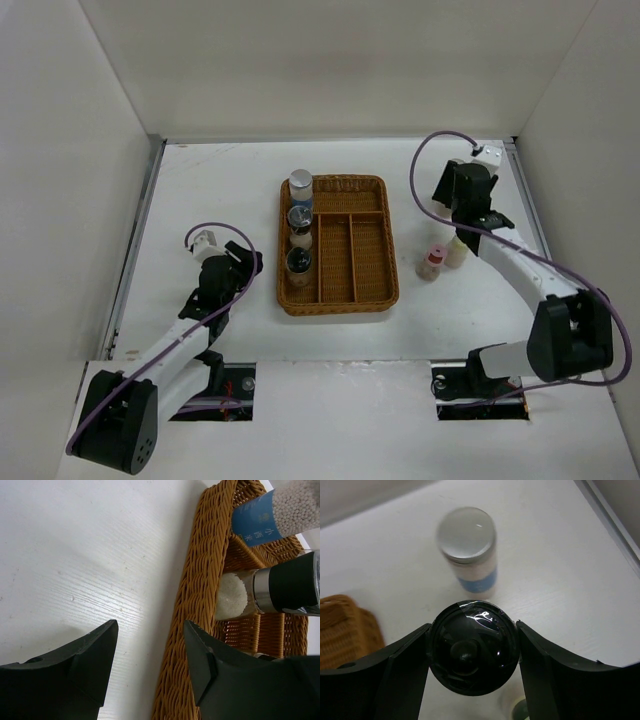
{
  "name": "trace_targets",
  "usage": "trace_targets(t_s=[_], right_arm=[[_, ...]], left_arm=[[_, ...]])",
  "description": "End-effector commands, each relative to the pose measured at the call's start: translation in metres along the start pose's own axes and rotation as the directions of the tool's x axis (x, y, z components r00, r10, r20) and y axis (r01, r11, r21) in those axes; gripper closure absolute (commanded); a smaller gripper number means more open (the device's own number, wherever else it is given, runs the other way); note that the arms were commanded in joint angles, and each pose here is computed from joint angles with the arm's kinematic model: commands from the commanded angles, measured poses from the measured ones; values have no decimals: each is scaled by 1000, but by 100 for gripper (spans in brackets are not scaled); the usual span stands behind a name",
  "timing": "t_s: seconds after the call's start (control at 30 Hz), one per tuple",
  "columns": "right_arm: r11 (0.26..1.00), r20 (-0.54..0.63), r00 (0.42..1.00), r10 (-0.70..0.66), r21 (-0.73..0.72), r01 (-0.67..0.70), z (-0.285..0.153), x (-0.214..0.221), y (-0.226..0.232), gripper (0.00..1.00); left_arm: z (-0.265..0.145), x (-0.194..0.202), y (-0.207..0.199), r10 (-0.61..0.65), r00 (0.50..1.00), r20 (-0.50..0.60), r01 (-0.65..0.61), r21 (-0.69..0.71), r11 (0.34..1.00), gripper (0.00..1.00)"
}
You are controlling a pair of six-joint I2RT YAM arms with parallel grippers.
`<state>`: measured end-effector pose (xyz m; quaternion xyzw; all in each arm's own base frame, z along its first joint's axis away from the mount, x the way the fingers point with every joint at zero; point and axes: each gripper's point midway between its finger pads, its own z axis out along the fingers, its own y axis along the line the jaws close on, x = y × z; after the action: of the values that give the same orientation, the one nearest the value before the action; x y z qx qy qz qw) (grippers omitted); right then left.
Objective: Organize the condiment bottles
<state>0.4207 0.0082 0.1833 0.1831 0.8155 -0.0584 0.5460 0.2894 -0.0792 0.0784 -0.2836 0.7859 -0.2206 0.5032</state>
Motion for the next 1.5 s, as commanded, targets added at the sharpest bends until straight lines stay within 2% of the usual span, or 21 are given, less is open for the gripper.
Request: trace_targets(t_s=[0.0,0.1,0.23,0.5,0.67,0.97,1.2,1.4,1.47], right_arm=[[995,211,976,52,-89,-33,-35,-67,29,50],[985,238,970,57,-170,-16,-58,-75,55,50],[951,215,975,57,-309,13,-81,-69,104,50],[822,120,991,64,-569,16,-130,-39,208,50],[776,72,997,14,-629,35,-141,-9,251,50],[758,27,999,-38,-650,46,-132,29,282,51],[777,4,996,-86,-625,70,-113,56,288,51],[789,-8,994,-107,-610,80,-101,75,293,47],[795,0,994,-109,-601,87,-99,77,294,42]], left_arm=[[-2,-21,-27,-11,998,55,6,81,997,47],[-2,-20,-26,-12,998,55,8,79,997,47],[-2,-18,-23,-11,999,53,7,72,997,47],[-4,-16,-18,-5,999,53,1,69,998,47],[-5,-8,-15,10,999,34,-12,68,998,47],[-8,-6,-12,30,999,34,-33,71,997,47],[-7,-5,-11,33,999,33,-36,67,997,47],[-7,-5,-11,35,999,32,-37,66,997,46],[-7,-5,-11,35,999,32,-37,66,997,46]])
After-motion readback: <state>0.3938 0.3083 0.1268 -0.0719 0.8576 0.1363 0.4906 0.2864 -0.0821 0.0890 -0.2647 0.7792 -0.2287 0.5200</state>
